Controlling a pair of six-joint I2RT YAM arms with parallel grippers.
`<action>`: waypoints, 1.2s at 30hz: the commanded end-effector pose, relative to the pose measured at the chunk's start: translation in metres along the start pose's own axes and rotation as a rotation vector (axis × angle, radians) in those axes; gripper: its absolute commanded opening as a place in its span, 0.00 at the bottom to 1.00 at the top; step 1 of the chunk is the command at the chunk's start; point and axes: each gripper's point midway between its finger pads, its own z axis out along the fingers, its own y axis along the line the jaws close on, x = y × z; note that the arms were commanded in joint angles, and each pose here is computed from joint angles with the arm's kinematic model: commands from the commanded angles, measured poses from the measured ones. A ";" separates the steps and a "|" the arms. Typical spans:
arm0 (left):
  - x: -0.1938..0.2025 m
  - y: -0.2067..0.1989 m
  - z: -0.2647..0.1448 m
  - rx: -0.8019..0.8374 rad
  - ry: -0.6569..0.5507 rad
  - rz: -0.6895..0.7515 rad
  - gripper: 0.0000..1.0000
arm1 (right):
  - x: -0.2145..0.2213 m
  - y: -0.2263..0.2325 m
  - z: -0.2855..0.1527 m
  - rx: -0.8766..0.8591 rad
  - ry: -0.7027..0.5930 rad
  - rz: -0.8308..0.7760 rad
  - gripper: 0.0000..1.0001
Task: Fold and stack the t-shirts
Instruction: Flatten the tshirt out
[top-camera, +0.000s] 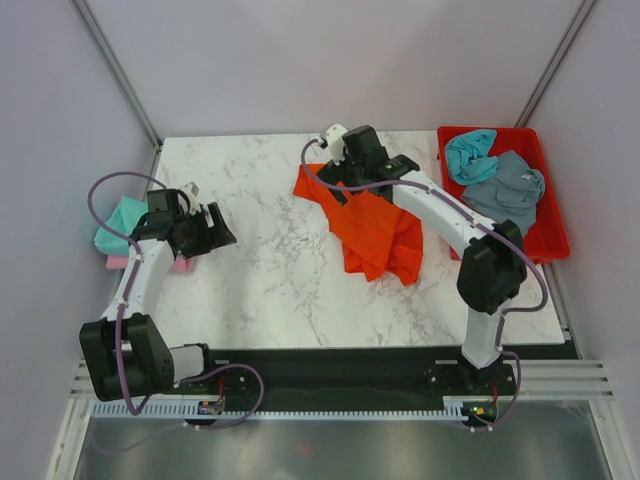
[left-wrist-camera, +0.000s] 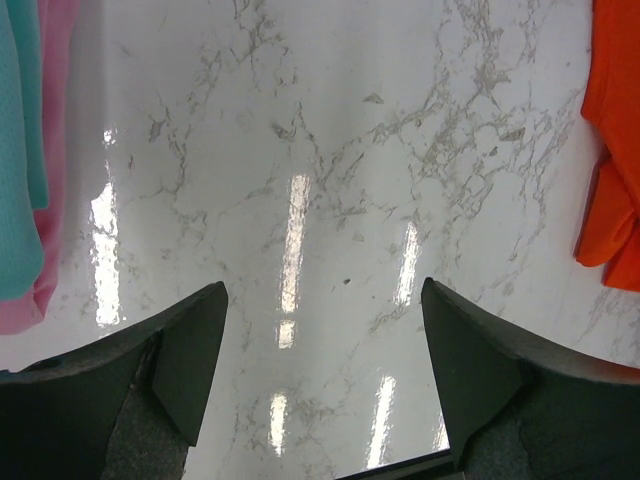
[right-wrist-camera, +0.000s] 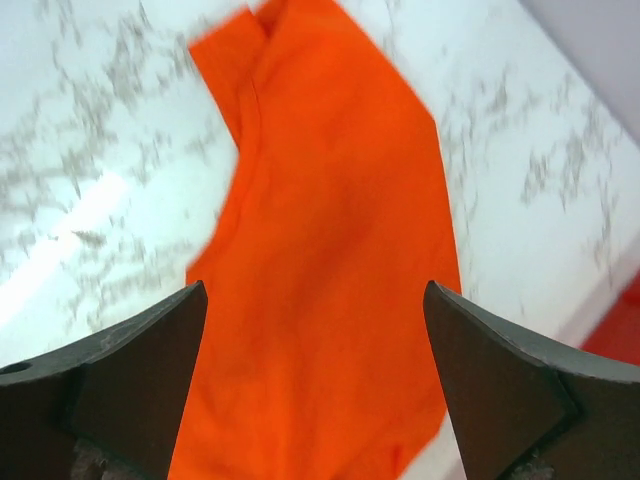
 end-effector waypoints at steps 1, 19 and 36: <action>-0.006 -0.009 -0.010 0.038 -0.054 -0.002 0.86 | -0.024 0.027 0.042 -0.070 -0.033 -0.096 0.98; -0.002 0.009 -0.023 -0.025 -0.098 0.023 0.86 | -0.013 0.064 0.175 -0.029 0.011 -0.236 0.62; 0.000 0.009 -0.021 -0.019 -0.092 0.005 0.86 | 0.014 0.054 0.199 0.021 0.056 -0.160 0.00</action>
